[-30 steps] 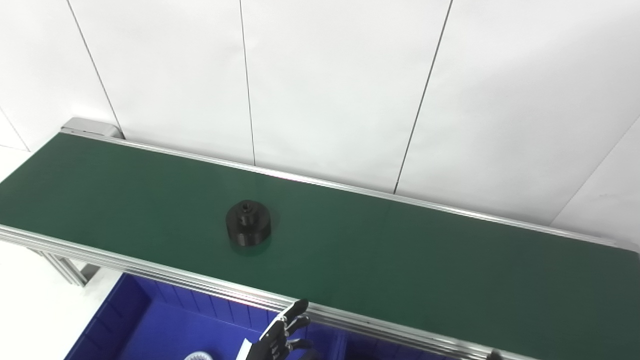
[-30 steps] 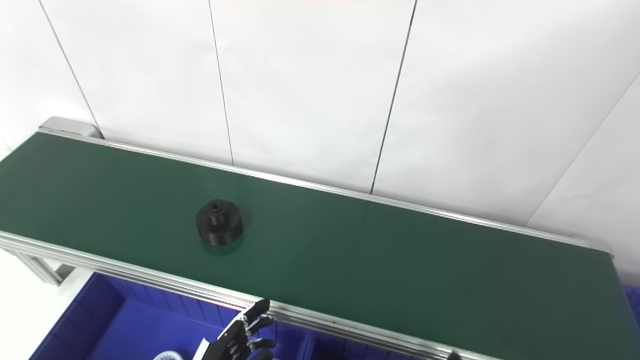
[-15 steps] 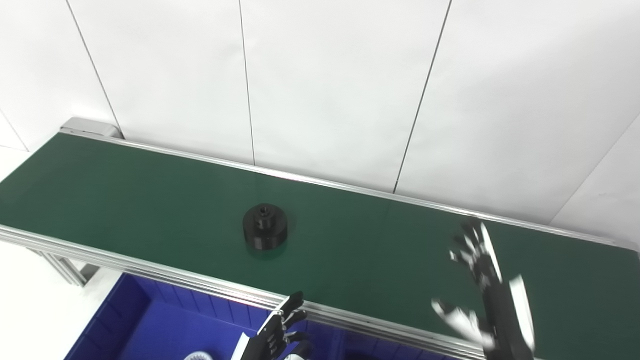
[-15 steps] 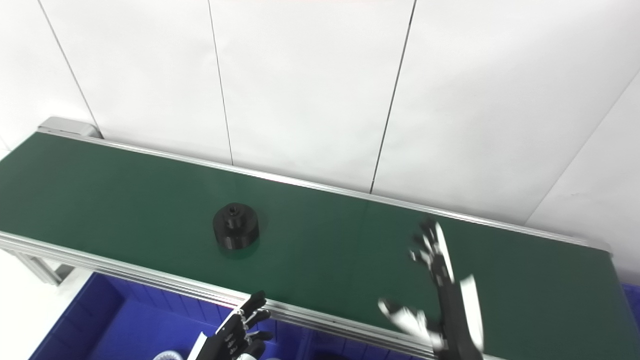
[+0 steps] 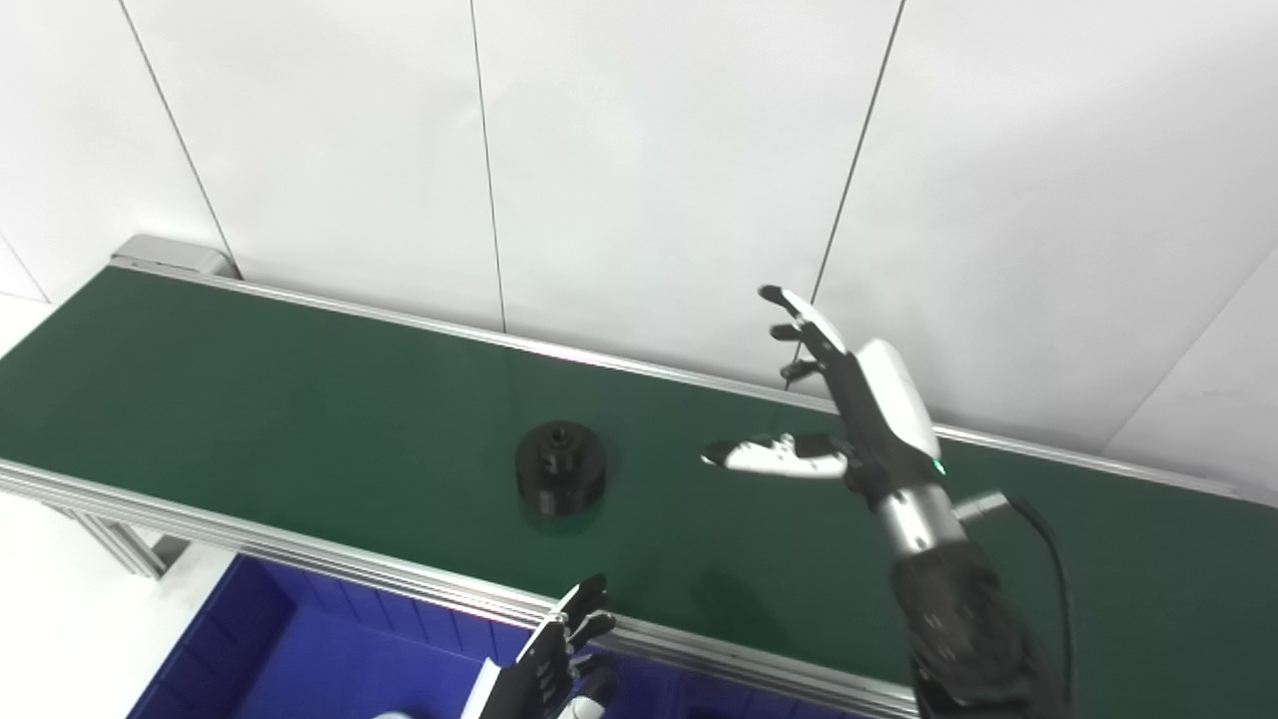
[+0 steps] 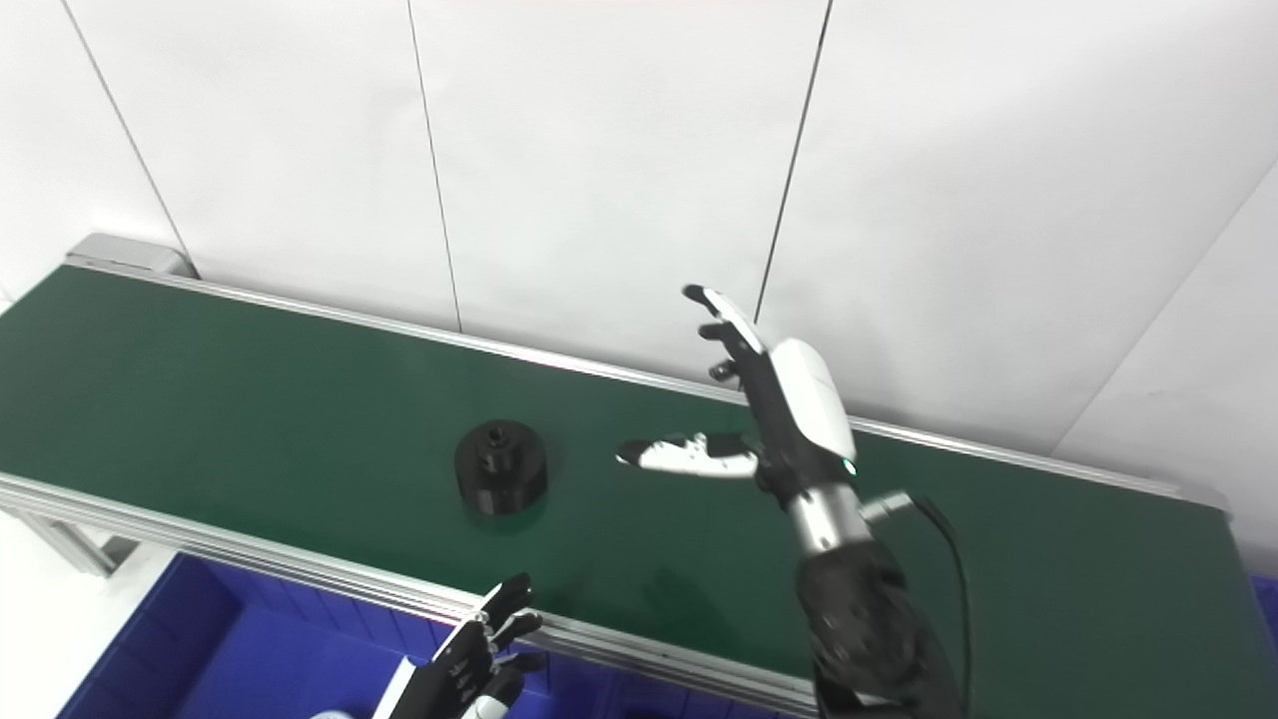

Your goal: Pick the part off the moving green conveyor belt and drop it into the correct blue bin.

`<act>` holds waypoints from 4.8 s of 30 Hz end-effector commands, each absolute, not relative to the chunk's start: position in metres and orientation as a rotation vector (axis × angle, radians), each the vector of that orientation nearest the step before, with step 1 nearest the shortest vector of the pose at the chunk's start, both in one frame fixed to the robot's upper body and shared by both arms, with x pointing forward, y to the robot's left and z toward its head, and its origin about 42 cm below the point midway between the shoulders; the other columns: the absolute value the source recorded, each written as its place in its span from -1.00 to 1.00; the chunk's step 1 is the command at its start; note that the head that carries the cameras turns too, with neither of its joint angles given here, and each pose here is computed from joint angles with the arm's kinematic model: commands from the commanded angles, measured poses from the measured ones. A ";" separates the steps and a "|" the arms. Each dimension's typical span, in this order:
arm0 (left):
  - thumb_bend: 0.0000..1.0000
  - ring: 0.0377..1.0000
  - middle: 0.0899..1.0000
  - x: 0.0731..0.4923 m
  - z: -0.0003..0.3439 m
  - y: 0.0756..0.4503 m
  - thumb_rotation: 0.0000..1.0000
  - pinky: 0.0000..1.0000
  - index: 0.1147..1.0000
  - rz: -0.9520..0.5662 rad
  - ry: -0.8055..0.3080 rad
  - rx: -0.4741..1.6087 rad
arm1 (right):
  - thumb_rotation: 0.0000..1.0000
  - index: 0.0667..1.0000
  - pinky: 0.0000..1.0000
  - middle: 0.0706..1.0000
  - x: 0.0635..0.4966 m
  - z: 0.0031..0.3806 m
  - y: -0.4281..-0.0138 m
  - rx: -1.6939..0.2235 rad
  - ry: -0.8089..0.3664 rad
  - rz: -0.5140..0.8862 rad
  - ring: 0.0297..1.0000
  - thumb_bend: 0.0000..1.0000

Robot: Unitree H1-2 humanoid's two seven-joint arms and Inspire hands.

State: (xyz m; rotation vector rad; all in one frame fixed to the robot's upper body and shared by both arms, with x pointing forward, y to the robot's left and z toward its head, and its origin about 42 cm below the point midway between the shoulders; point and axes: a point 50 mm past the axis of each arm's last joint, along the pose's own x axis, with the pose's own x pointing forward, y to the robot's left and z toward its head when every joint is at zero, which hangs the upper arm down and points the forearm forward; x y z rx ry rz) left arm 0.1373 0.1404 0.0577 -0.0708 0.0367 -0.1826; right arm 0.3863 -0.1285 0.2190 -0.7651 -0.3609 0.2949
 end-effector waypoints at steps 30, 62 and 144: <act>-0.29 0.81 0.86 0.141 0.076 0.121 0.43 0.61 0.84 -0.188 -0.030 -0.130 | -0.60 0.65 0.14 0.77 0.446 0.198 -0.066 -1.591 -0.268 0.663 0.58 1.00; -0.21 0.78 0.85 0.138 0.078 0.124 0.42 0.60 0.84 -0.193 -0.014 -0.139 | -0.44 0.60 -0.15 0.55 0.427 0.152 -0.085 -1.347 -0.320 0.639 0.12 1.00; 0.24 0.83 0.87 0.157 0.123 0.233 0.61 0.80 0.95 -0.154 0.123 -0.108 | -1.00 -0.10 -0.70 -0.14 0.134 0.249 -0.265 -1.423 -0.165 0.414 -0.63 0.05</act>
